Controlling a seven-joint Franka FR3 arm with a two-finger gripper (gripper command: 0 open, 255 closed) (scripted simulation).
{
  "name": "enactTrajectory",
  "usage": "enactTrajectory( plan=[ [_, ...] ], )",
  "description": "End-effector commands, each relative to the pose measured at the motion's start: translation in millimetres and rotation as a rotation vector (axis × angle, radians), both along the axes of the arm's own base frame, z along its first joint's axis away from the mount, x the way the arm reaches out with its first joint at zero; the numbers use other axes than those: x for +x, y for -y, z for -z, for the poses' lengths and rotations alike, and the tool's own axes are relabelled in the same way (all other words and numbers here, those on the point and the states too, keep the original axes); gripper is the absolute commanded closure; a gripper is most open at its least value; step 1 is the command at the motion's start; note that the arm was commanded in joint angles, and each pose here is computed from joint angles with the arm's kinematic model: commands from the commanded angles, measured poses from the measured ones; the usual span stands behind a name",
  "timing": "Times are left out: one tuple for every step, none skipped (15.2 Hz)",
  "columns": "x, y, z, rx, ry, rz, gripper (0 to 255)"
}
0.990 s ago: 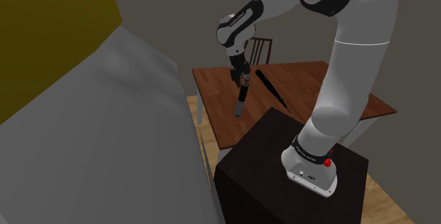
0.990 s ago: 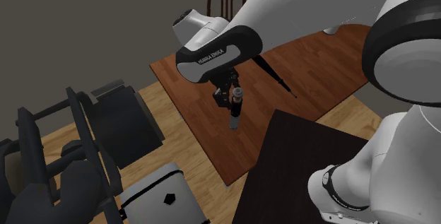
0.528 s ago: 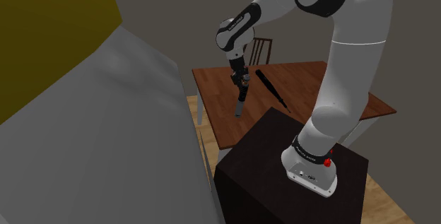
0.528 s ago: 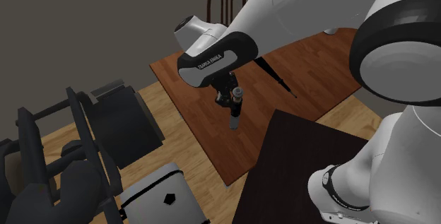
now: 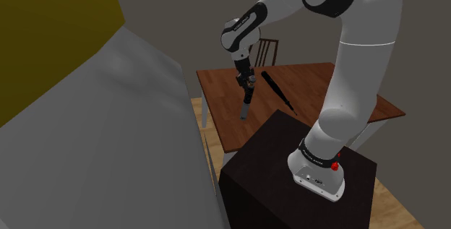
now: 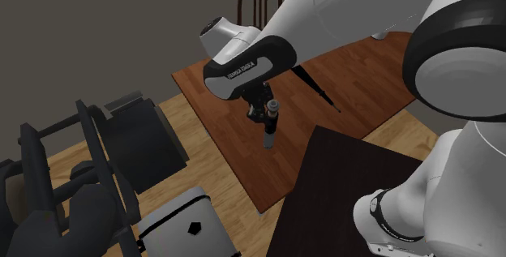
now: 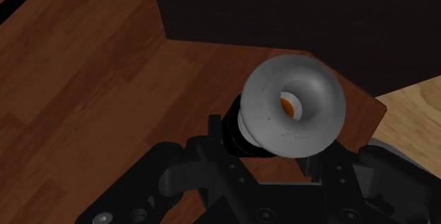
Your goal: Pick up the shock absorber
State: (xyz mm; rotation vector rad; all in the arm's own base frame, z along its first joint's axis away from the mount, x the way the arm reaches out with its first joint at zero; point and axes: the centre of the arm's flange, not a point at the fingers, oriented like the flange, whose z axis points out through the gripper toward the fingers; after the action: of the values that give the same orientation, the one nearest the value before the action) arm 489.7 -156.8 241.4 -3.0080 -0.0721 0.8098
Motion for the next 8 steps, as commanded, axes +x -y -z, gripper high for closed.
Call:
enactTrajectory(
  plan=[
    [0, 0, -8, 0.001, 0.0, 0.0, 255],
    [0, 0, -13, 0.001, 0.0, 0.0, 255],
    [0, 0, -18, 0.001, 0.0, 0.0, 255],
    [0, 0, -24, 0.001, 0.0, 0.0, 255],
    [0, 0, -29, 0.001, 0.0, 0.0, 255],
    [0, 0, -34, 0.001, 0.0, 0.0, 255],
    [0, 0, -40, 0.001, 0.0, 0.0, 255],
    [0, 0, -45, 0.001, 0.0, 0.0, 255]
  ],
)
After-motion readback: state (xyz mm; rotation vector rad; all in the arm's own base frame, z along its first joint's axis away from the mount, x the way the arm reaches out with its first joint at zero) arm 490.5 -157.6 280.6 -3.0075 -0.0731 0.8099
